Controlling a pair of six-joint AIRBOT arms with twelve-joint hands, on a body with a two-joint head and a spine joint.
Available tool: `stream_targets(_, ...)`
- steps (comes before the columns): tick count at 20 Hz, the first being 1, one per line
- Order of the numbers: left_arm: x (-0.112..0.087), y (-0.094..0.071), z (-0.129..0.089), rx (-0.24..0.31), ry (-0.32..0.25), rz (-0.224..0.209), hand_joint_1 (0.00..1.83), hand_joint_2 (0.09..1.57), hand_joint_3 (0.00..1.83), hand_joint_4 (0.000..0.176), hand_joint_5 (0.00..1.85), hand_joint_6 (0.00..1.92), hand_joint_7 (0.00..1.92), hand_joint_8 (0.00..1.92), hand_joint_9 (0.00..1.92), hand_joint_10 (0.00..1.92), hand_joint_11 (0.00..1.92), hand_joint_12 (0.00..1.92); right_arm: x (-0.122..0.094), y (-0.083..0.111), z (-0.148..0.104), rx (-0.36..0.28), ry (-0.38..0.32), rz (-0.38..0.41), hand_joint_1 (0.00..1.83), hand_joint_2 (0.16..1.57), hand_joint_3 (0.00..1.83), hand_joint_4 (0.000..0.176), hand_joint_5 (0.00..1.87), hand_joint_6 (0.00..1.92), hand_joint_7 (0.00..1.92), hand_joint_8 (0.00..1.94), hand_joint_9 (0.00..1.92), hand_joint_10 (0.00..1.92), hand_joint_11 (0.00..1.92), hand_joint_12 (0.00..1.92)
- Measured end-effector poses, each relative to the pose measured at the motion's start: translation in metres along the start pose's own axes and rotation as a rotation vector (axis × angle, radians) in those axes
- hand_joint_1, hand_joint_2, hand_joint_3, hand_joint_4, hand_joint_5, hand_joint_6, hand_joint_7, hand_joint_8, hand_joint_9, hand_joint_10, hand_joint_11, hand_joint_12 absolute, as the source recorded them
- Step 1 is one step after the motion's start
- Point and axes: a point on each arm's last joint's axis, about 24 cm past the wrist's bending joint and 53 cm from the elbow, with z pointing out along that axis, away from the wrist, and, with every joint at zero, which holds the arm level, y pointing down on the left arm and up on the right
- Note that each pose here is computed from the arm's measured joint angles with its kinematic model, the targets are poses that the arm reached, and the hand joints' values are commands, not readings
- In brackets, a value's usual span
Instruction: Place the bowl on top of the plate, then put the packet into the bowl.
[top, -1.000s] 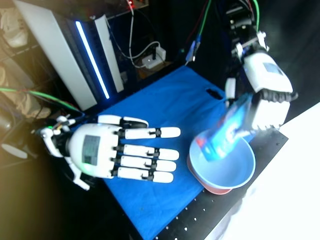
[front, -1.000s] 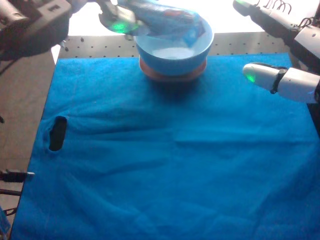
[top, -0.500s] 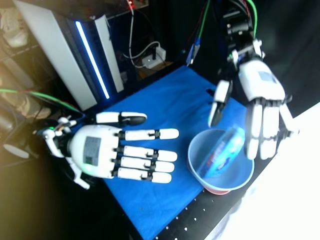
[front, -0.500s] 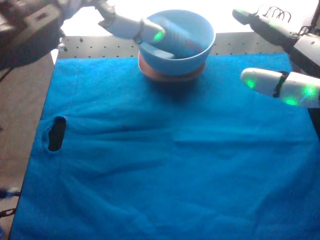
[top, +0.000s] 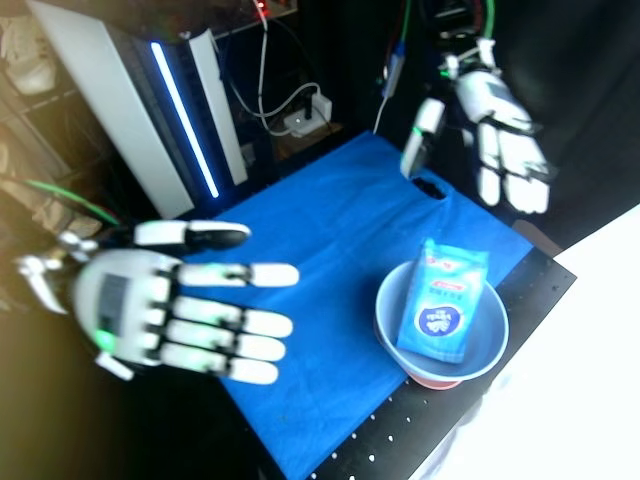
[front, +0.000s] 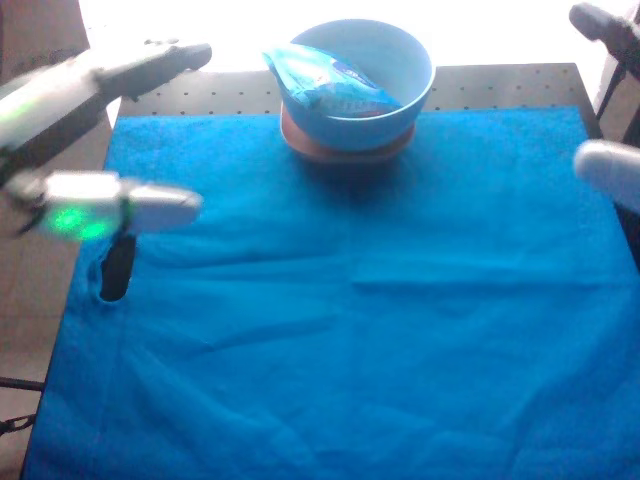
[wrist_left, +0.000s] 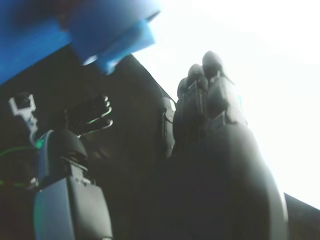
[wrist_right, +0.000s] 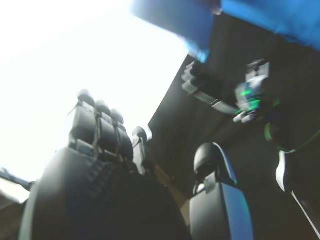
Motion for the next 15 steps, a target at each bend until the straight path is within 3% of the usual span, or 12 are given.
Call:
stream_targets(1,-0.004,0.0,-0.02,-0.002,-0.032,-0.02,0.63,0.95,0.0,0.117,0.14,0.01,0.09,0.01,0.0,0.0,0.0,0.0,0.001,0.001,-0.013,0.014,0.009,0.0,0.43,1.1,0.0,0.176,0.0,0.0,0.0,0.0,0.0,0.0,0.0,0.0)
stream_targets(2,-0.006,0.003,-0.032,-0.011,-0.059,-0.041,0.68,0.92,0.0,0.143,0.12,0.0,0.08,0.0,0.0,0.0,0.0,0.0,-0.001,0.001,-0.022,0.024,0.007,-0.003,0.42,1.08,0.0,0.176,0.0,0.0,0.0,0.0,0.0,0.0,0.0,0.0)
stream_targets(3,-0.008,0.004,-0.043,-0.018,-0.087,-0.062,0.73,0.94,0.0,0.119,0.1,0.0,0.08,0.0,0.01,0.0,0.0,0.0,-0.005,0.004,-0.03,0.029,-0.008,-0.004,0.45,1.09,0.0,0.176,0.0,0.0,0.0,0.0,0.0,0.0,0.0,0.0)
stream_targets(4,-0.005,0.004,-0.055,-0.02,-0.109,-0.081,0.74,0.94,0.0,0.119,0.08,0.0,0.08,0.0,0.01,0.0,0.01,0.0,-0.012,0.007,-0.042,0.036,-0.03,-0.004,0.45,1.09,0.0,0.176,0.0,0.0,0.0,0.0,0.0,0.0,0.0,0.0)
stream_targets(5,-0.003,0.004,-0.066,-0.027,-0.129,-0.104,0.76,0.93,0.0,0.144,0.06,0.0,0.08,0.0,0.04,0.01,0.01,0.01,-0.015,0.009,-0.049,0.039,-0.045,-0.002,0.39,1.09,0.0,0.176,0.0,0.0,0.0,0.0,0.0,0.0,0.0,0.0)
stream_targets(7,-0.003,-0.002,-0.08,-0.015,-0.166,-0.136,0.71,0.94,0.0,0.124,0.06,0.0,0.1,0.01,0.08,0.02,0.1,0.04,-0.015,0.012,-0.059,0.036,-0.062,0.007,0.38,1.09,0.0,0.176,0.0,0.0,0.0,0.0,0.0,0.0,0.0,0.0)
stream_targets(9,-0.008,-0.01,-0.09,0.013,-0.208,-0.155,0.69,0.95,0.0,0.081,0.06,0.0,0.08,0.0,0.09,0.02,0.1,0.05,-0.014,0.015,-0.061,0.028,-0.069,0.014,0.36,1.13,0.02,0.176,0.0,0.0,0.0,0.0,0.0,0.0,0.0,0.0)
stream_targets(10,-0.012,-0.013,-0.095,0.024,-0.24,-0.184,0.68,0.94,0.0,0.082,0.06,0.0,0.09,0.0,0.1,0.02,0.12,0.06,-0.017,0.019,-0.061,0.013,-0.079,0.013,0.37,1.12,0.01,0.176,0.0,0.0,0.01,0.0,0.0,0.0,0.0,0.0)
stream_targets(11,-0.014,-0.012,-0.096,0.024,-0.256,-0.2,0.65,0.94,0.0,0.115,0.06,0.0,0.11,0.01,0.12,0.02,0.14,0.07,-0.019,0.022,-0.062,0.002,-0.09,0.013,0.38,1.13,0.01,0.176,0.0,0.0,0.0,0.0,0.0,0.0,0.0,0.0)
stream_targets(12,-0.014,-0.01,-0.096,0.021,-0.262,-0.217,0.62,0.94,0.0,0.121,0.06,0.0,0.11,0.01,0.12,0.02,0.15,0.09,-0.02,0.023,-0.062,-0.004,-0.095,0.012,0.35,1.13,0.01,0.176,0.0,0.0,0.0,0.0,0.0,0.0,0.0,0.0)
stream_targets(13,-0.014,-0.01,-0.096,0.026,-0.259,-0.219,0.62,0.94,0.0,0.142,0.06,0.0,0.11,0.01,0.13,0.02,0.16,0.1,-0.02,0.023,-0.062,-0.005,-0.095,0.012,0.38,1.1,0.0,0.176,0.0,0.0,0.0,0.0,0.0,0.0,0.0,0.0)
stream_targets(15,-0.02,-0.02,-0.088,0.067,-0.272,-0.223,0.55,0.92,0.0,0.111,0.06,0.0,0.12,0.0,0.18,0.0,0.03,0.55,-0.019,0.024,-0.061,-0.009,-0.088,0.013,0.59,1.09,0.0,0.176,0.0,0.0,0.0,0.0,0.0,0.0,0.0,0.0)
